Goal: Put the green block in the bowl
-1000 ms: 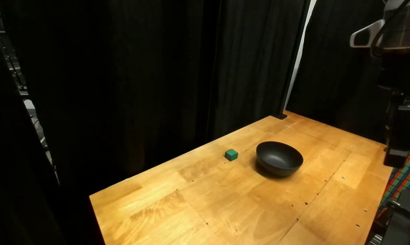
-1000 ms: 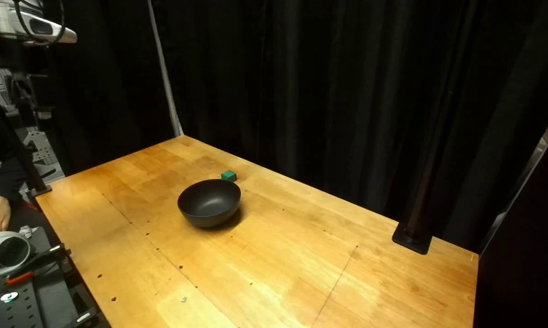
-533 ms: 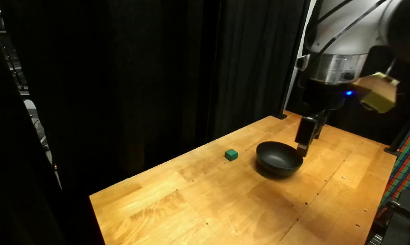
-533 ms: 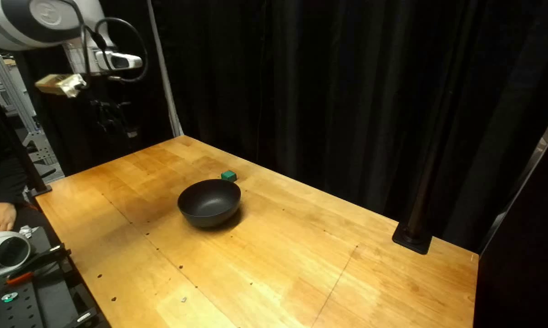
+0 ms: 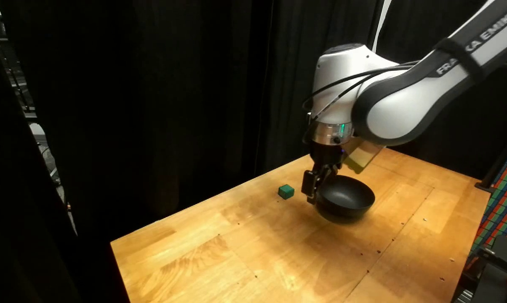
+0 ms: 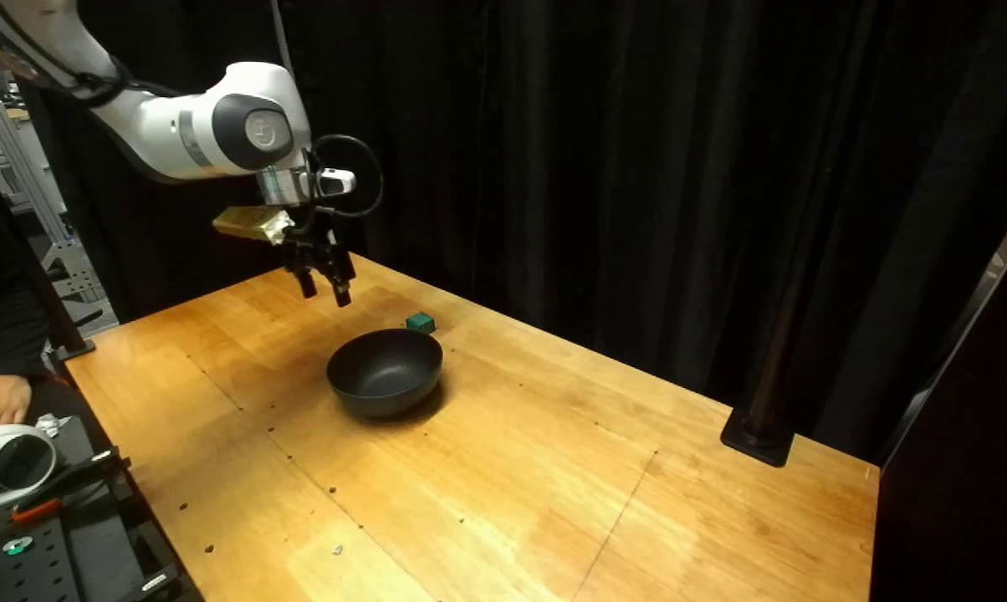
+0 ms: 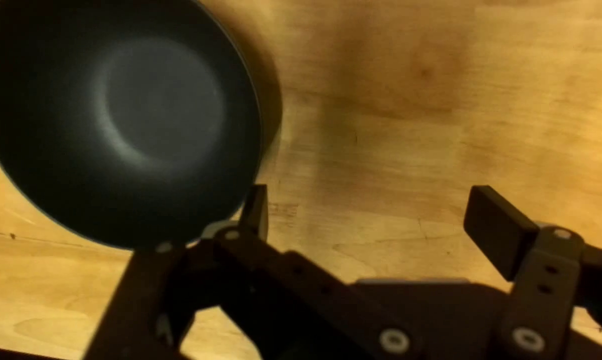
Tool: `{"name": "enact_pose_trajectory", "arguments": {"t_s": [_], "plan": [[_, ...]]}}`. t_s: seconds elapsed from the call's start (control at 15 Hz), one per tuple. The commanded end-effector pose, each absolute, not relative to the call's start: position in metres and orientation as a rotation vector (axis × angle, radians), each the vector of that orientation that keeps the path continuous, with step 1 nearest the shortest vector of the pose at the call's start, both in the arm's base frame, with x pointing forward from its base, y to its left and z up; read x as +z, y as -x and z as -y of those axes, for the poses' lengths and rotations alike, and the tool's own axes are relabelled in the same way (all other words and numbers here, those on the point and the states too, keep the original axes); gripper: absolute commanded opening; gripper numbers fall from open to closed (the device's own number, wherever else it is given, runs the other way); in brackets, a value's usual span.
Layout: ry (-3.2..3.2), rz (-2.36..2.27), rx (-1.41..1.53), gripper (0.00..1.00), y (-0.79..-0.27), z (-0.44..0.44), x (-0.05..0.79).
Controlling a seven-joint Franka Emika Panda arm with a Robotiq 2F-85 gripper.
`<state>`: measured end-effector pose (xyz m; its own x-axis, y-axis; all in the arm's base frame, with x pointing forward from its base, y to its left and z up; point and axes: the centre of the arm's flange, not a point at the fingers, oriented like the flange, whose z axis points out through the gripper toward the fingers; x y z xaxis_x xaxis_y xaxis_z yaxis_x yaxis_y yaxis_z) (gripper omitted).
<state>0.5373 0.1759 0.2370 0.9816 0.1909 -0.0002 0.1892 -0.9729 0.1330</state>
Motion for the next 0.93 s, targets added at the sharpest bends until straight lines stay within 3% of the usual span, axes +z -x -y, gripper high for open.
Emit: {"name": "enact_pose_trajectory", "arguments": {"t_s": [0.0, 0.4, 0.87], "plan": [[-2.958, -0.257, 0.094, 1.0, -0.609, -0.206, 0.209], [-2.907, -0.15, 0.158, 1.0, -0.654, -0.192, 0.178], [-2.892, -0.067, 0.143, 1.0, -0.669, -0.155, 0.155]]}}
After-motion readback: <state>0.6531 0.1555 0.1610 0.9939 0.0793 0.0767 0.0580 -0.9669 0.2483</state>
